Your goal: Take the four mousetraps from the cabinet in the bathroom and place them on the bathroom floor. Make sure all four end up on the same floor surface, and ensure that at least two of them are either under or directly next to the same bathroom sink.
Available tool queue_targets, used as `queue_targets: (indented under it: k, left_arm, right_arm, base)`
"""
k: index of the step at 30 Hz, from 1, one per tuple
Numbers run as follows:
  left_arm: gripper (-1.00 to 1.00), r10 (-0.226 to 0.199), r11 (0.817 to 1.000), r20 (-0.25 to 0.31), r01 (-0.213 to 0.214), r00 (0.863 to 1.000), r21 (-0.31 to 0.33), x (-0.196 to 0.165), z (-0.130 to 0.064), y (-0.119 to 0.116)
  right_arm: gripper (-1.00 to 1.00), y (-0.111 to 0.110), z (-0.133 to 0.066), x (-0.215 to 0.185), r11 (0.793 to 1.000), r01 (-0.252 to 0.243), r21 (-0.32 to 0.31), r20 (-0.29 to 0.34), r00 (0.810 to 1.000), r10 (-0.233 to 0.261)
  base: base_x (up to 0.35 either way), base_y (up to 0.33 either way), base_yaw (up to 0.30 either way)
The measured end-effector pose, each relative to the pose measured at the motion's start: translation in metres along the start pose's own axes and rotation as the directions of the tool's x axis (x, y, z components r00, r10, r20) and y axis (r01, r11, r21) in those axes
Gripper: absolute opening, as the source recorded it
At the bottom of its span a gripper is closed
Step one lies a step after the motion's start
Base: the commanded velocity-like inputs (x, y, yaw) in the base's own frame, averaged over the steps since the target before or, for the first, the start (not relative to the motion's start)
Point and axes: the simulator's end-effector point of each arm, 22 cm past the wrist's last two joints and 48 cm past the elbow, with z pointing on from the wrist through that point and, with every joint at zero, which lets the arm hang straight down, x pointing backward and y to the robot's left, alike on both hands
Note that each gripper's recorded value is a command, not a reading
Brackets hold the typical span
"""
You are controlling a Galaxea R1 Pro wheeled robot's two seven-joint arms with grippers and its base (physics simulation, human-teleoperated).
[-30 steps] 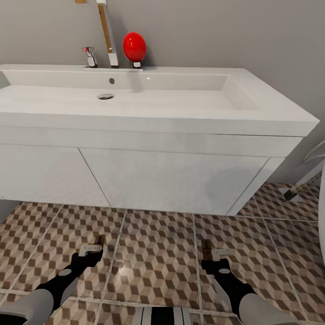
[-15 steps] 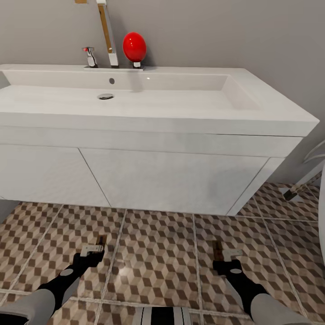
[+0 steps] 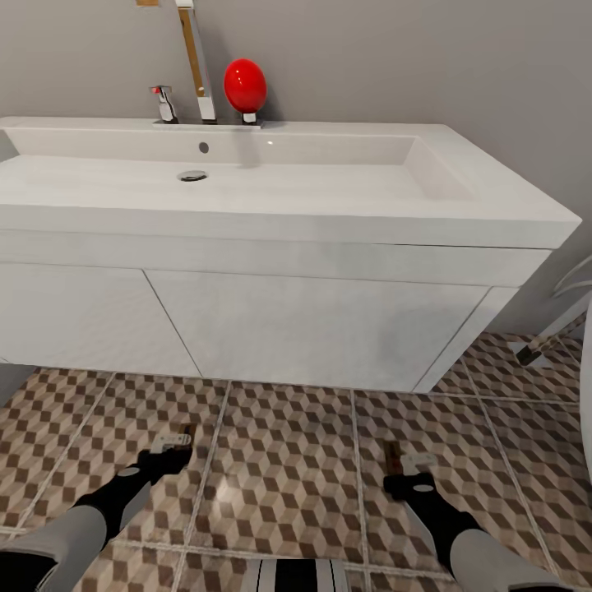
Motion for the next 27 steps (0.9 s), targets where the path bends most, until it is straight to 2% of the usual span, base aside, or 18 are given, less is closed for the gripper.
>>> queue_targets:
  k: [10, 27]
  left_arm:
    - [-1.0, -0.005, 1.0, 0.017, 0.004, 1.0, 0.008, -0.013, 0.002, -0.006]
    - [-1.0, -0.014, 1.0, -0.001, 0.014, 1.0, 0.019, -0.014, 0.003, -0.015]
  right_arm:
    - [-1.0, 0.006, -0.001, -0.012, 1.0, -0.009, -0.007, 0.028, 1.0, 0.009]
    - [-1.0, 0.006, -0.001, -0.011, 1.0, -0.008, -0.008, 0.024, 1.0, 0.008]
  base:
    - [0.0, 0.0, 0.0]
    - [0.0, 0.0, 0.0]
